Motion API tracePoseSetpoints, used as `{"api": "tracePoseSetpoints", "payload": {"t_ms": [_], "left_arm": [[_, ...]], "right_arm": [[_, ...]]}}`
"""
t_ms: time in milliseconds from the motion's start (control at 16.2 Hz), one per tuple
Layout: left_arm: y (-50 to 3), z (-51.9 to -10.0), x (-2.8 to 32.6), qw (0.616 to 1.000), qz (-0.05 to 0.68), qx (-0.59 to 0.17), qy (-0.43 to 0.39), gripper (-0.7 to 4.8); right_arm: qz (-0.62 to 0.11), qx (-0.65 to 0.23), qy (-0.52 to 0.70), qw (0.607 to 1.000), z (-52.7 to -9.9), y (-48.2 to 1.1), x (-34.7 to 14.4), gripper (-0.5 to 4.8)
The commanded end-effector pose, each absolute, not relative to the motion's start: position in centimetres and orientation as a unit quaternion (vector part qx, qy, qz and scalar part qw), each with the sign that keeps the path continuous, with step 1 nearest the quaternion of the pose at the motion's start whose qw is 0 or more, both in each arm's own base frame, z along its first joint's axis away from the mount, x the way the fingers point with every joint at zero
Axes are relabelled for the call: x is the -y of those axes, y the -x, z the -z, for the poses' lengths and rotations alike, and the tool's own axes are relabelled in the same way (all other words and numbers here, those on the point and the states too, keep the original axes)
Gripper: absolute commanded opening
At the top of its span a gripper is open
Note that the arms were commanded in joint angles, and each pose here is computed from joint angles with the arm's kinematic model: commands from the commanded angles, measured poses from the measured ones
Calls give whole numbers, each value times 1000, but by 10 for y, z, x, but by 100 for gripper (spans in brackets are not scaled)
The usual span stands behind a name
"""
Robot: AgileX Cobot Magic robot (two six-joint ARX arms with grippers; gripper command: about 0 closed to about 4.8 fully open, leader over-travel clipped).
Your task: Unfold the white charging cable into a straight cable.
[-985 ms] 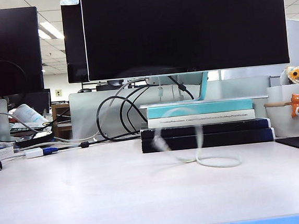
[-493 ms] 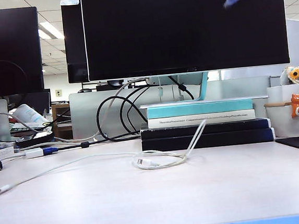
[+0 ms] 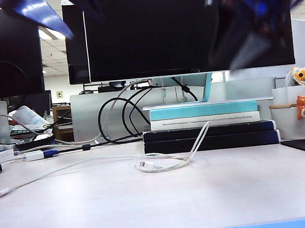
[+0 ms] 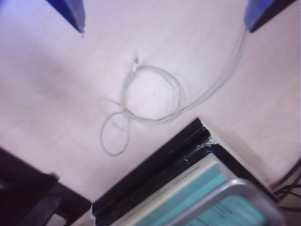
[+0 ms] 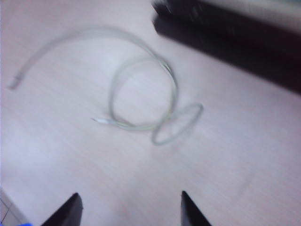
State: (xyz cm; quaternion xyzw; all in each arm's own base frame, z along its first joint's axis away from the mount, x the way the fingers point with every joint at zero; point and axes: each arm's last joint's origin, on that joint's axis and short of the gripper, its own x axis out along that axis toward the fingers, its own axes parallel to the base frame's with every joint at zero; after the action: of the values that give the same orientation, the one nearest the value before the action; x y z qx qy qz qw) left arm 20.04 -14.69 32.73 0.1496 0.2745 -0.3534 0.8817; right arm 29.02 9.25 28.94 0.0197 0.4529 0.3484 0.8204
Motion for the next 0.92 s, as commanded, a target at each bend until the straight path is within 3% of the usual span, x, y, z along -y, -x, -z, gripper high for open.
{"api": "tracePoseSetpoints", "payload": {"t_ms": [62,369,923], "left_arm": [[-219,-314,160,878,360,-265,-171,479],[-230,-307,168,880,362,-256,-172,479],[-231,-308,169,881,363,-250,-170,479]], "right_arm": [[-329,-485,-17,810,-267,-305,-96,260],[-340,-506,-61,790,-239,-325,-103,261],[-317,-493,-82,806,-231,-338,-106,260]]}}
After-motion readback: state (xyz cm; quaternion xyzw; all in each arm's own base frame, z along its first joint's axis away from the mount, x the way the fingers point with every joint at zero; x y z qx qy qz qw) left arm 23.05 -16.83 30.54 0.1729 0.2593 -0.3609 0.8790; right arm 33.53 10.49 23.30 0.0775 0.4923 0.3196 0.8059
